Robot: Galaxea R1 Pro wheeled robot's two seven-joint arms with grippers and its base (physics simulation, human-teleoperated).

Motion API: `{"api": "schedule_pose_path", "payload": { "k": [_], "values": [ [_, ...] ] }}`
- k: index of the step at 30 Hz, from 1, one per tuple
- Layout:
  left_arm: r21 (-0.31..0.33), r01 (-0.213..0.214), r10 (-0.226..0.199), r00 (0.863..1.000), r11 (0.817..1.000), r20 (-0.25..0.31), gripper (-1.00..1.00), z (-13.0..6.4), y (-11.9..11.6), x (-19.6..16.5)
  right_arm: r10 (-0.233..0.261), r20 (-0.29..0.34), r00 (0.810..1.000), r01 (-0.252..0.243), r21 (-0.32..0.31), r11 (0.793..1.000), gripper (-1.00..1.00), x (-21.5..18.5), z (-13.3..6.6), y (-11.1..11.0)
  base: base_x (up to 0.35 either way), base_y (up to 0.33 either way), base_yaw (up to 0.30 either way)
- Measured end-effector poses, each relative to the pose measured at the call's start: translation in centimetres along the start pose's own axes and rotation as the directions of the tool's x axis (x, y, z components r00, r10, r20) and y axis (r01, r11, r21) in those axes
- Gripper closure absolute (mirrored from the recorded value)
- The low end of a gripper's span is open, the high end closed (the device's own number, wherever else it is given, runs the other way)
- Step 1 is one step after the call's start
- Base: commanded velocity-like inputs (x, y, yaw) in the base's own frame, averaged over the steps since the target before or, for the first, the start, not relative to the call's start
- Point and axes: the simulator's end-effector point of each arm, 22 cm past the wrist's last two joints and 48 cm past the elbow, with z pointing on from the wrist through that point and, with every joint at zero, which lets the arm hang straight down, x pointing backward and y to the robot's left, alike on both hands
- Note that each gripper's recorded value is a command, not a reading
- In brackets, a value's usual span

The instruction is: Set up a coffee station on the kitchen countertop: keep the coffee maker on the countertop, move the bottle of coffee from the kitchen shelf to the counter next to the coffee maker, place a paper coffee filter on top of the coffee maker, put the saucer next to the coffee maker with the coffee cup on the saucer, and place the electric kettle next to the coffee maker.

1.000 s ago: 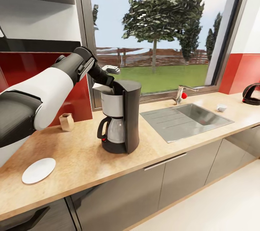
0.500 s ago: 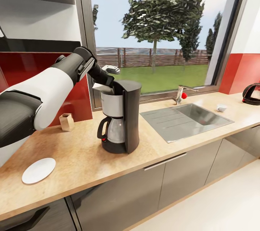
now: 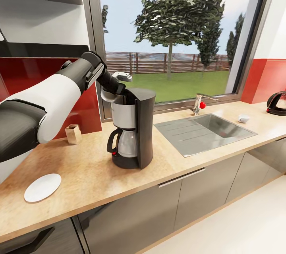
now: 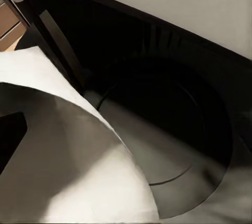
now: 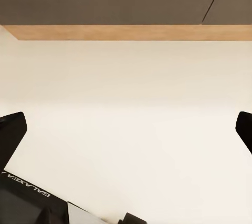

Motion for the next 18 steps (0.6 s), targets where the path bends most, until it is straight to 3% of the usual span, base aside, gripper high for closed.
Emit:
{"api": "schedule_pose_path", "payload": {
  "k": [18],
  "values": [
    [0.000,-0.002,0.002,1.000,1.000,0.001,-1.00,-0.03,-0.06,-0.07,0.000,0.000,1.000,0.000,0.000,1.000,-1.00,0.01,-0.01,-0.02,0.000,0.000,0.000]
  ]
}}
